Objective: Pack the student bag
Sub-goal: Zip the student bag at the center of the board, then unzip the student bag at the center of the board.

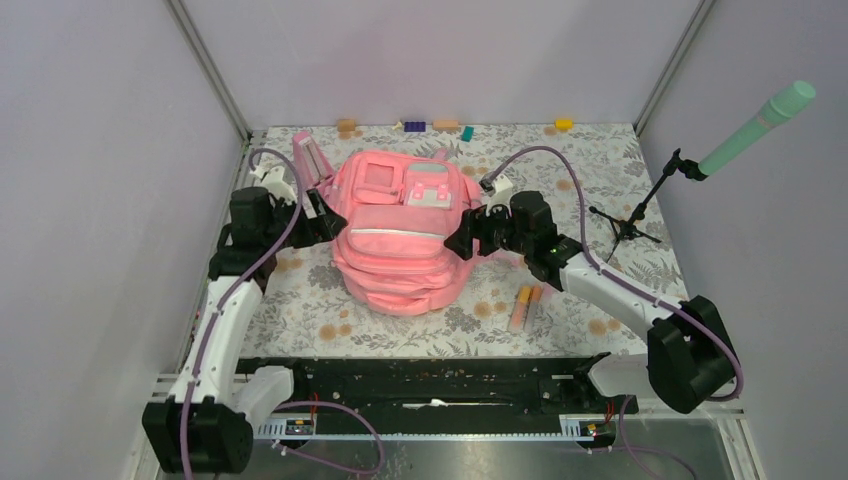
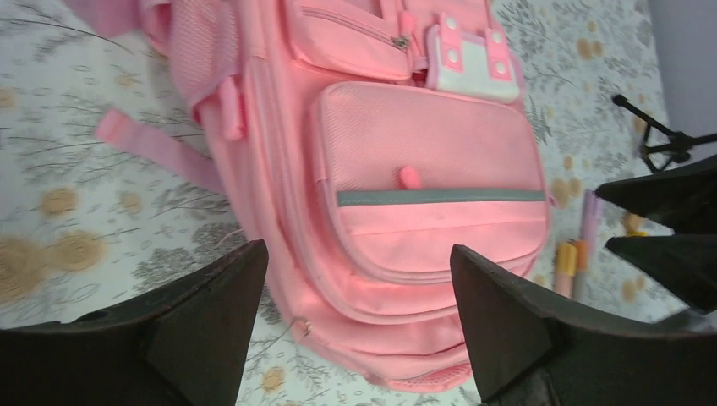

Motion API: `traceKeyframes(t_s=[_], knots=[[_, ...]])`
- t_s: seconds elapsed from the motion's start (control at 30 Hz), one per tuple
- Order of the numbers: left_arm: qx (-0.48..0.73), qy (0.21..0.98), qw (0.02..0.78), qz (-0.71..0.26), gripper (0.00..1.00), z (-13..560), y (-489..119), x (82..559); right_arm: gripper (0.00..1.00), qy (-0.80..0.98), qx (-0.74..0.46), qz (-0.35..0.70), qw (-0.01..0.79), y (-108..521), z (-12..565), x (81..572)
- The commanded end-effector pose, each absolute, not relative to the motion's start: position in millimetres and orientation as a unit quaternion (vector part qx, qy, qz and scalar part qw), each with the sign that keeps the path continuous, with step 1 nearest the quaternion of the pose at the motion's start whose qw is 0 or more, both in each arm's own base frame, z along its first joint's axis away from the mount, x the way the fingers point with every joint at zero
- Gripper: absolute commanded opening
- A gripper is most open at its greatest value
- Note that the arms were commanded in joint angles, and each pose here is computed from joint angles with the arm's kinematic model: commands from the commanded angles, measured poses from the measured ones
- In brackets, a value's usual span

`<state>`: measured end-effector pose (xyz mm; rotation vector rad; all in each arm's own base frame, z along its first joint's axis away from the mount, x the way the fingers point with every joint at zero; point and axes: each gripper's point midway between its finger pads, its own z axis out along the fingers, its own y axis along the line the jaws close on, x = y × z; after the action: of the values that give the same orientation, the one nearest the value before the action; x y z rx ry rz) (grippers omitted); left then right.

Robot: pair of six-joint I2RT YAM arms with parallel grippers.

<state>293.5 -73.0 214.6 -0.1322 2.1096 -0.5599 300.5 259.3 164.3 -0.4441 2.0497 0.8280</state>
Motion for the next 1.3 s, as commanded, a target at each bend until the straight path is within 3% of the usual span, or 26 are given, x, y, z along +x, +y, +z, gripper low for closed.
traceKeyframes(t_s=[0.0,0.3,0.43,0.47,1.0,1.27], knots=[[-0.034,0.843,0.436,-0.313,0.82,231.0,-101.2,311.8,0.77,0.757,-0.239,0.439,0.42,293.4,190.0,280.9],[-0.066,0.881,0.386,-0.266,0.73,185.6,-94.3,321.2,0.76,0.775,-0.229,0.407,0.426,278.6,177.5,277.9],[-0.057,0.878,0.378,-0.286,0.51,179.7,-105.2,318.4,0.75,0.783,-0.229,0.393,0.425,272.8,170.5,275.8],[-0.052,0.88,0.379,-0.282,0.5,178.9,-107.7,318.1,0.75,0.784,-0.229,0.392,0.424,272.2,169.6,275.4],[-0.067,0.91,0.357,-0.201,0.53,143.2,-100.9,312.4,0.74,0.787,-0.227,0.382,0.428,262.7,170.8,266.9],[-0.071,0.912,0.333,-0.228,0.54,134.0,-112.4,309.0,0.73,0.789,-0.228,0.379,0.426,260.4,169.1,263.9]])
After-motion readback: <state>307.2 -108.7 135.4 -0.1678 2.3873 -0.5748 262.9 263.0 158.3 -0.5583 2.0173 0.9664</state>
